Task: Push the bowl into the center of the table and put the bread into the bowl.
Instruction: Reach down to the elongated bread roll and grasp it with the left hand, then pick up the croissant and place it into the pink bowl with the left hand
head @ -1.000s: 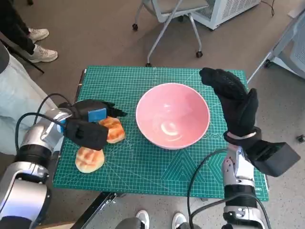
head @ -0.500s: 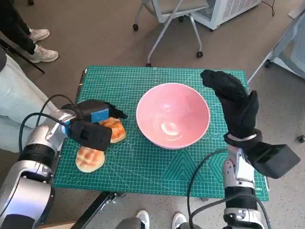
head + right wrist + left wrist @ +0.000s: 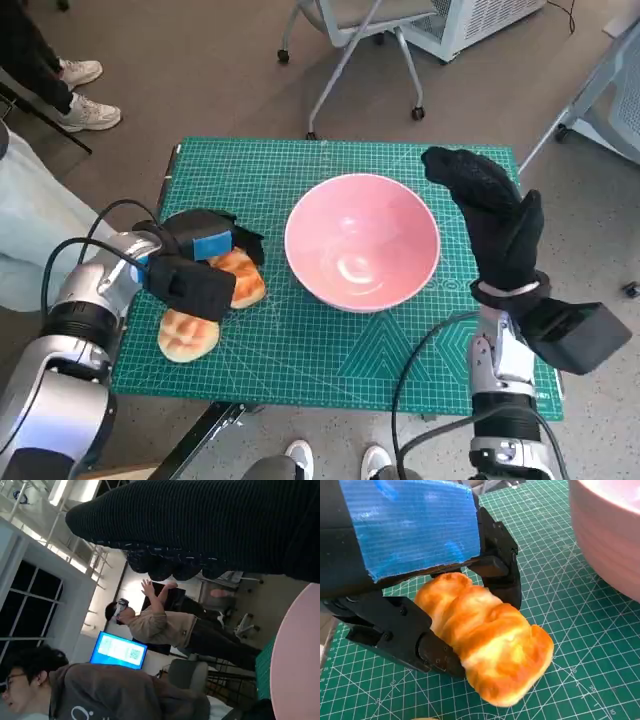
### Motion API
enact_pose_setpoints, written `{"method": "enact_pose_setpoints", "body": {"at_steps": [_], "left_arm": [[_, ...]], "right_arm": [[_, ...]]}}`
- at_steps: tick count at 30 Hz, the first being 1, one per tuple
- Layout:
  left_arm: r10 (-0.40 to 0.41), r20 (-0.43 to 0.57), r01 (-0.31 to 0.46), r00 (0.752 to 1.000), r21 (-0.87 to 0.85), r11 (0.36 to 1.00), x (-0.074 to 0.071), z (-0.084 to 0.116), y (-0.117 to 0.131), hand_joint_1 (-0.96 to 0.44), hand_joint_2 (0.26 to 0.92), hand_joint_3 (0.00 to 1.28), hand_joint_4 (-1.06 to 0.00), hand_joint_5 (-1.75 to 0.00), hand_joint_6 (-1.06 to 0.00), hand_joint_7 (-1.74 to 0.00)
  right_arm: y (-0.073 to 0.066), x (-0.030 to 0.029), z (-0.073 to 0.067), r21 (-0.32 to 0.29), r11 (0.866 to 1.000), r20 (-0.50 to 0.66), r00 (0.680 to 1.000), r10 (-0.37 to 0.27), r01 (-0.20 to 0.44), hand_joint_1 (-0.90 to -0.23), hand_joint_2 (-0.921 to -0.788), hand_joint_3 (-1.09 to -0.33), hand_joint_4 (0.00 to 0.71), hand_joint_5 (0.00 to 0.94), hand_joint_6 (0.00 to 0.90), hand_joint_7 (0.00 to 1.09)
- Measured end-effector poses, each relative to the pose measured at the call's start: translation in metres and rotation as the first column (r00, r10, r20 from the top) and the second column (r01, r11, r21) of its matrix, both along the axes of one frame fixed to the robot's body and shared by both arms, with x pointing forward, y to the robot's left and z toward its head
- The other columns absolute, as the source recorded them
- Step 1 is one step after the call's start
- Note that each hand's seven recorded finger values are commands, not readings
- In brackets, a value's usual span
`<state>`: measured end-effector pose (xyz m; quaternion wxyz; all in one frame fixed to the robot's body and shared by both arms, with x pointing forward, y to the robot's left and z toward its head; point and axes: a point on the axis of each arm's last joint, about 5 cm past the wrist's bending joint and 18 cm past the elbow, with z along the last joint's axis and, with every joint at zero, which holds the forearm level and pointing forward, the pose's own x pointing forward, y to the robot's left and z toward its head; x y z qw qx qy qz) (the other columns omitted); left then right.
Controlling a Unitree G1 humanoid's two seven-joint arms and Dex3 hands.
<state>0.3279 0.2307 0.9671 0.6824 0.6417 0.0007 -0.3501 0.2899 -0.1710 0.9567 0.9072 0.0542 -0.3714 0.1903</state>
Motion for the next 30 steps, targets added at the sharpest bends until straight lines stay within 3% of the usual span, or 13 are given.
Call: {"method": "enact_pose_setpoints", "body": {"at_steps": [5, 17, 18, 21, 24, 30], "left_arm": [[0.002, 0.000, -0.002, 1.000, -0.003, 1.000, 0.000, 0.000, 0.000, 0.00, 0.920, 0.11, -0.58, -1.34, -0.66, -1.07], [0.035, -0.001, -0.035, 0.999, -0.028, 0.999, 0.000, 0.012, 0.012, 0.01, 0.921, 0.14, -0.48, -1.55, -0.73, -0.87], [0.038, 0.004, -0.038, 0.999, -0.036, 0.999, 0.000, 0.015, 0.014, 0.01, 0.921, 0.15, -0.51, -1.46, -0.67, -1.02], [0.042, 0.036, -0.040, 0.998, -0.064, 0.997, 0.000, 0.025, 0.018, 0.00, 0.921, 0.16, -0.52, -1.37, -0.59, -1.19], [0.044, 0.086, -0.035, 0.995, -0.102, 0.994, 0.000, 0.038, 0.022, 0.01, 0.917, 0.15, -0.49, -1.50, -0.70, -0.96], [0.030, 0.215, 0.012, 0.976, -0.192, 0.981, -0.002, 0.067, 0.027, 0.01, 0.920, 0.10, -0.54, -1.49, -0.78, -0.82]], "right_arm": [[0.000, 0.0001, 0.000, 0.000, 1.000, -0.002, 1.000, 0.002, -0.002, -0.664, -0.921, -0.792, 0.172, 0.000, 0.082, 0.46], [0.000, 0.0001, 0.000, 0.000, 1.000, -0.004, 1.000, 0.003, -0.003, -0.655, -0.921, -0.793, 0.172, 0.000, 0.080, 0.47], [0.000, 0.0001, 0.000, 0.000, 1.000, -0.004, 1.000, 0.003, -0.003, -0.654, -0.921, -0.793, 0.172, 0.000, 0.080, 0.47], [0.000, 0.0002, 0.000, 0.000, 1.000, -0.005, 1.000, 0.003, -0.003, -0.653, -0.921, -0.793, 0.172, 0.000, 0.080, 0.47], [0.000, 0.0002, 0.000, 0.000, 1.000, -0.005, 1.000, 0.003, -0.003, -0.654, -0.921, -0.793, 0.172, 0.000, 0.080, 0.47], [-0.001, 0.0002, 0.000, -0.001, 1.000, -0.006, 1.000, 0.000, 0.000, -0.657, -0.921, -0.793, 0.173, 0.001, 0.079, 0.47]]}}
